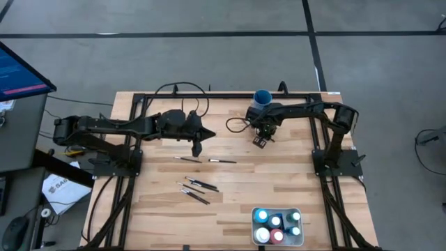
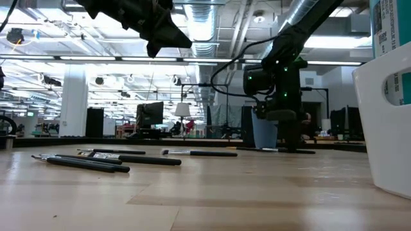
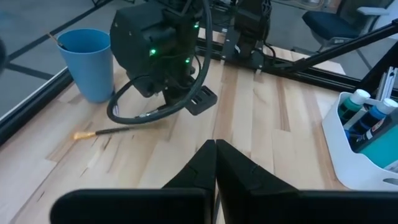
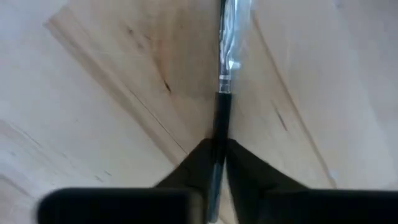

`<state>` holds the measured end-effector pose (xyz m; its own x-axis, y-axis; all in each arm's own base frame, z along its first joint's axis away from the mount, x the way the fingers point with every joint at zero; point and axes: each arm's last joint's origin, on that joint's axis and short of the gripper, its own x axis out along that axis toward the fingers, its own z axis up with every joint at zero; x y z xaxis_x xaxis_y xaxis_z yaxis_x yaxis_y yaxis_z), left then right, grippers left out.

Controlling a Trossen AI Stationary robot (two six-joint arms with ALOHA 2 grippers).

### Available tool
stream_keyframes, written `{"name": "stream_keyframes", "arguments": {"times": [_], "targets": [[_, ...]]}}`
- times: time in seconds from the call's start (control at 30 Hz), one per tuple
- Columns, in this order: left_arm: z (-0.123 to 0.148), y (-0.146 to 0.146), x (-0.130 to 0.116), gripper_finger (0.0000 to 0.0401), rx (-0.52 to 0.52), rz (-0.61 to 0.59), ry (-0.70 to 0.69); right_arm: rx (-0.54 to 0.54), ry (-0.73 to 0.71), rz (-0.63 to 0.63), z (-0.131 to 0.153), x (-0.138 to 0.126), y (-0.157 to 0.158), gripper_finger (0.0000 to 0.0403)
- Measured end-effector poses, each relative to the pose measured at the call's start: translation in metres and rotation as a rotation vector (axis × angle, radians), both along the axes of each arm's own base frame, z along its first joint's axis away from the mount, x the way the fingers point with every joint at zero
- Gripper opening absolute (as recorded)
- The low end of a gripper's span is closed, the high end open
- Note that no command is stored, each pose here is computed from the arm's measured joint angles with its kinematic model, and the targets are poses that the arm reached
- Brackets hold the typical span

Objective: Pick & Place Paint Supplies
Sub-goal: Put the silver paintbrush into the blue cup

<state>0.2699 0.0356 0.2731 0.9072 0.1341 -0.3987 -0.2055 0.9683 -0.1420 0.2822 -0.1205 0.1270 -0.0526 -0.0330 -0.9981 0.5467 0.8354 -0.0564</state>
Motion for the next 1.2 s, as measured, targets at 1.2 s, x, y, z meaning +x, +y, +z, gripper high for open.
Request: {"name": "stream_keyframes", "arguments": {"times": [1.2], "targets": [[-0.002,-0.001,-0.001,0.0002,-0.017,-0.016,0.016,-0.508,-0.883,-0.15,0.173,-0.039,-0.031,0.0004]]}}
